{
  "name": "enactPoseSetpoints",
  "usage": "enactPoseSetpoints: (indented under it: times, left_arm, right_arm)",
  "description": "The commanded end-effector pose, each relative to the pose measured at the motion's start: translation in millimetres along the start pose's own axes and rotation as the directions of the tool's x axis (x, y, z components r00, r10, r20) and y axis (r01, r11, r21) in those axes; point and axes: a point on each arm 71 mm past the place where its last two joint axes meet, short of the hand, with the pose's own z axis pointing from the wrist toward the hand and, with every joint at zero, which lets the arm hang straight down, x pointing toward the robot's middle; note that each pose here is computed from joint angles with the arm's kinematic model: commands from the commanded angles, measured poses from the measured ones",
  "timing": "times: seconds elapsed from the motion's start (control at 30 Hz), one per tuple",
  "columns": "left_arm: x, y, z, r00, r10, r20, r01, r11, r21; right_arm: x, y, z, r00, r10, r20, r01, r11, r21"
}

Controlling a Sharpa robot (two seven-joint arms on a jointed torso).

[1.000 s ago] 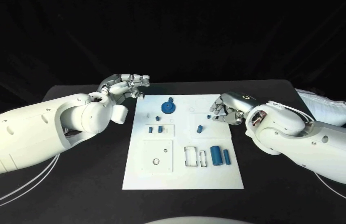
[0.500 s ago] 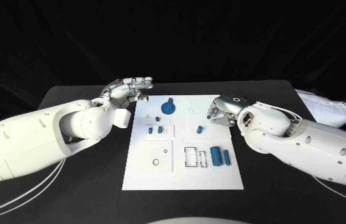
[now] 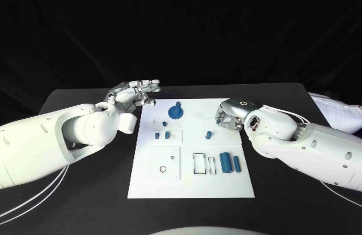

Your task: Assemble the parts on the task board

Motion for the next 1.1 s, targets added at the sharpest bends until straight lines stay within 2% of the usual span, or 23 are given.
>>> enactPoseSetpoints:
  times: [0.03, 0.37, 0.57, 0.7, 0.83, 1.0, 1.1]
  left_arm:
    - [1.8, -0.4, 0.3, 1.000, -0.004, -0.029, 0.004, 1.000, 0.003]
    - [1.6, 0.3, 1.3, 0.999, 0.011, -0.040, -0.012, 1.000, -0.005]
    - [2.6, 0.7, 1.5, 0.999, 0.015, -0.045, -0.015, 1.000, -0.007]
    - [2.9, 0.8, 1.5, 0.999, 0.016, -0.047, -0.017, 1.000, -0.008]
    - [2.9, 0.8, 1.5, 0.999, 0.017, -0.048, -0.017, 1.000, -0.008]
    - [2.7, 0.8, 1.6, 0.999, 0.018, -0.050, -0.018, 1.000, -0.009]
    - [2.1, 0.7, 1.7, 0.999, 0.021, -0.049, -0.021, 1.000, -0.008]
  right_arm:
    - [3.1, 4, -0.1, 1.000, -0.009, -0.015, 0.009, 1.000, -0.011]
    - [6.8, 6, 2.6, 0.999, -0.004, -0.046, 0.003, 1.000, -0.016]
    - [11.9, 7, 4.1, 0.996, -0.016, -0.084, 0.015, 1.000, -0.017]
    - [13.0, 7, 4.2, 0.996, -0.034, -0.087, 0.033, 0.999, -0.008]
    - [11.3, 6, 3.6, 0.997, -0.043, -0.059, 0.043, 0.999, -0.001]
    - [4.5, 8, 0.2, 0.999, -0.015, 0.032, 0.015, 1.000, -0.007]
    - [-0.3, 9, -2.5, 0.997, 0.007, 0.071, -0.006, 1.000, -0.013]
